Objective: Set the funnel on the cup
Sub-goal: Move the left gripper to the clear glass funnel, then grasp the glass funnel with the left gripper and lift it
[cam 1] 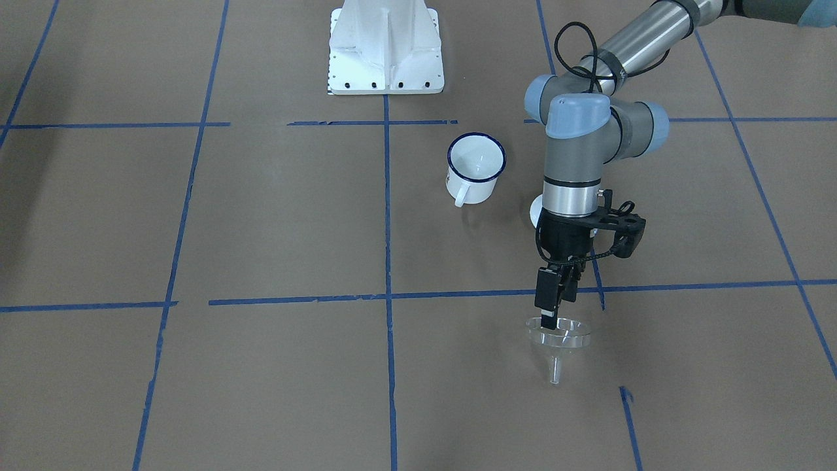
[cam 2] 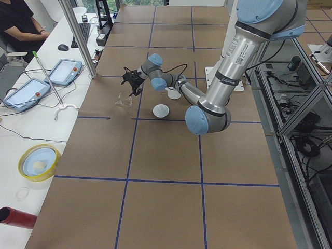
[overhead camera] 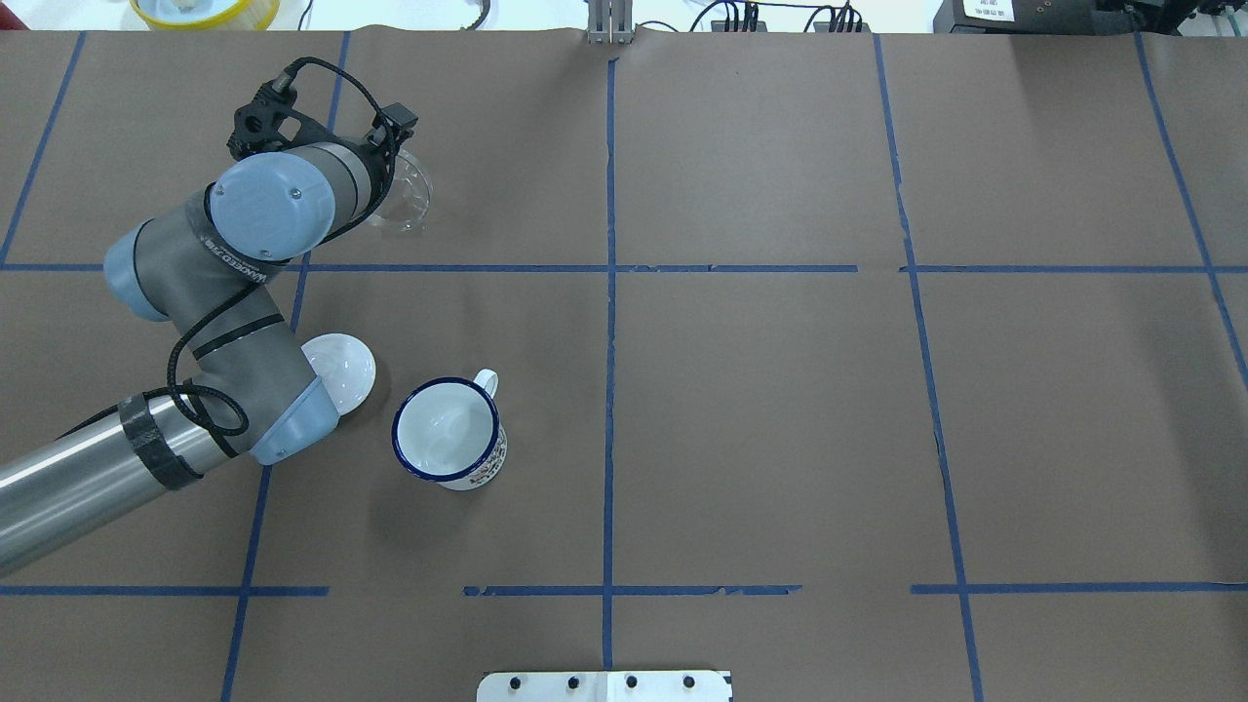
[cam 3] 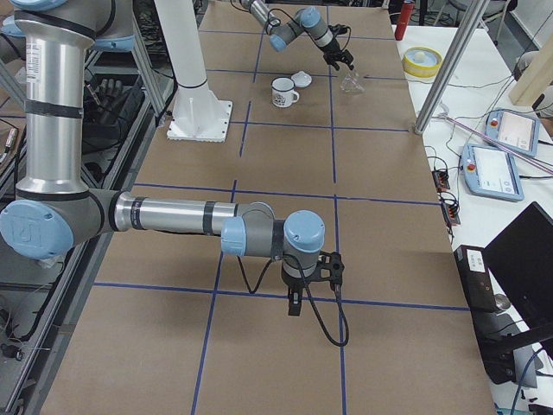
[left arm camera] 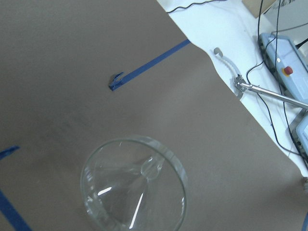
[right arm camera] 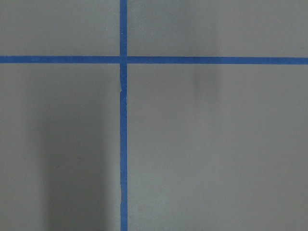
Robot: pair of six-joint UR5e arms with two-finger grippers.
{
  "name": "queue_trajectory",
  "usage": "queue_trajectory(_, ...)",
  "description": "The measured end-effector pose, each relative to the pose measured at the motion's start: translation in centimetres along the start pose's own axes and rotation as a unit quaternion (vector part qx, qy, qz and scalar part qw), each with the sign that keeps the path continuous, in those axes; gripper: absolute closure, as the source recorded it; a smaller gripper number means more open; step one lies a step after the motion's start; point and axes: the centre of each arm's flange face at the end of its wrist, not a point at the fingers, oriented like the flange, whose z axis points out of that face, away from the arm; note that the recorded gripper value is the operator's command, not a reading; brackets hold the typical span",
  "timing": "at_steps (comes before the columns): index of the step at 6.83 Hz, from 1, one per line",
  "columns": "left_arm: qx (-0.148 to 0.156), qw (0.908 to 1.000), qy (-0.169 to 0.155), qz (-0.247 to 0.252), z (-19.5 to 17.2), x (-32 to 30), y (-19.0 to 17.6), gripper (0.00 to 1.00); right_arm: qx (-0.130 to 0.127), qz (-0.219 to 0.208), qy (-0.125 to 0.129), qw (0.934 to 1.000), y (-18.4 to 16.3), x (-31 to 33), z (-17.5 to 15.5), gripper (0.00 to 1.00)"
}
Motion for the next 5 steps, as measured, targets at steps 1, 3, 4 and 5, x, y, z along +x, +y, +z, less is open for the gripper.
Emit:
queue_trajectory(1, 0.006, 1.0, 0.006, 0.001, 1.4, -0.6, -0.1, 0.07, 0.0, 0.0, 0.0, 1.0, 0.0, 0.0, 0.0, 0.0)
queue_trajectory(3, 0.008, 0.9999, 0.008, 0.002, 3.1, -1.0, 0.1, 0.36, 0.0, 0.0, 0.0, 1.0, 0.0, 0.0, 0.0, 0.0)
queue_trajectory(4, 0.007, 0.9999, 0.011, 0.002, 3.7, -1.0, 0.2, 0.7, 0.0, 0.0, 0.0, 1.0, 0.0, 0.0, 0.0, 0.0)
queue_trajectory(5, 0.005, 0.9999, 0.015, 0.001, 4.0, -0.9, 0.4, 1.0, 0.0, 0.0, 0.0, 1.0, 0.0, 0.0, 0.0, 0.0)
